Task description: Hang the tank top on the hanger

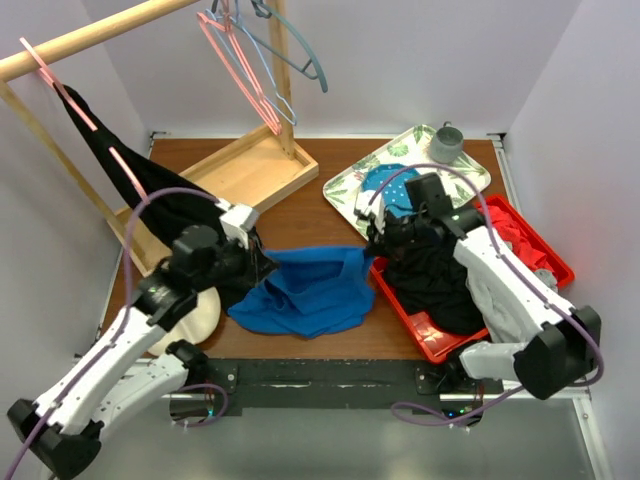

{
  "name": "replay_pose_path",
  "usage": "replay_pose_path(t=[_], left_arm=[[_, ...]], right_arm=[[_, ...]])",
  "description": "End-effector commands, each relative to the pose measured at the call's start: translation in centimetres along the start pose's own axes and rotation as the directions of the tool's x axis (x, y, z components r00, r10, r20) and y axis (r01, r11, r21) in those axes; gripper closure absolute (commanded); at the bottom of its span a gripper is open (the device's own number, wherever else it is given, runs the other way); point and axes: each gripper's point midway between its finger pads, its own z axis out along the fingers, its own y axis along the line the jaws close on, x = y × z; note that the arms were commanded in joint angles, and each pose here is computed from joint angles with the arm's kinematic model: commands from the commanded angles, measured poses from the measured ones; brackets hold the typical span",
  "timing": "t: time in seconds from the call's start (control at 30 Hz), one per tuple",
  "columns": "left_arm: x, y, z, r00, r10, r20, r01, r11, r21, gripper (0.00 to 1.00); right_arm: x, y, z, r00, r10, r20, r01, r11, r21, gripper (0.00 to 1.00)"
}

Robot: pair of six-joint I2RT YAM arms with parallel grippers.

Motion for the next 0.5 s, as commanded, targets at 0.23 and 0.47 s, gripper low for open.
replay_pose_path(t=[0.23, 0.47], left_arm=[[5.1, 3.5, 4.4, 0.991, -0.099, -0.085, 0.091, 0.992, -0.090, 0.45], [-2.7, 2.2, 0.2, 0.997, 0.043, 0.067, -0.033, 0.989, -0.146, 0.19]], right_arm=[[3.8, -6.9, 3.4, 0.989, 0.121, -0.083, -0.096, 0.962, 0.254, 0.56], [1.0, -7.2, -0.4, 0.991, 0.122, 0.057, -0.133, 0.953, 0.274, 0.22]])
